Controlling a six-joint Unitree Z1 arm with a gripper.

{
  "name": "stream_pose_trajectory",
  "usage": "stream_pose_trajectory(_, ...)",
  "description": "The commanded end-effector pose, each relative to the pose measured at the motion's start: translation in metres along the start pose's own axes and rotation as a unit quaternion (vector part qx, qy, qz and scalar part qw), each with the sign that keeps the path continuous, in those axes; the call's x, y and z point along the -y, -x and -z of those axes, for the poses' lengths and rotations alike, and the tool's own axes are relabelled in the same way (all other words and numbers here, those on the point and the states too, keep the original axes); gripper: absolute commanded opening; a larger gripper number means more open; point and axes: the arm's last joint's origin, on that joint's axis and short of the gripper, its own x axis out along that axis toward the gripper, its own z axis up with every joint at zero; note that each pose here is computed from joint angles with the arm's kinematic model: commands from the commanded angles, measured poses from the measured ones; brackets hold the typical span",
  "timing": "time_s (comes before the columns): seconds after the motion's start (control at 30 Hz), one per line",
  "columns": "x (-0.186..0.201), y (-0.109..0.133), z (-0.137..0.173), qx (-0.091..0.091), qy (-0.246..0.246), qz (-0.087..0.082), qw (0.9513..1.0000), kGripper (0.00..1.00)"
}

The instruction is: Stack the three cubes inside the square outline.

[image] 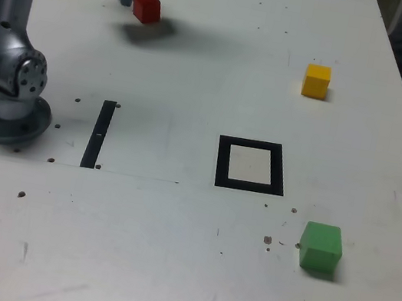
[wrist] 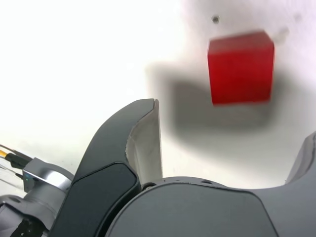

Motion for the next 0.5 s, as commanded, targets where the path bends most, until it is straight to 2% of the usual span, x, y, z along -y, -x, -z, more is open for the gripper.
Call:
stream_pose_trajectory(0.0,-0.008,-0.004,-0.004,-0.002,0.003,0.003,1.0000,0.99)
stream_pose_trajectory(0.3,-0.039,-0.016,-0.017,-0.016,0.007,0.022,0.9996,0.96)
stream_pose_trajectory(0.47,-0.050,-0.021,-0.027,-0.028,0.004,0.035,0.9990,0.91)
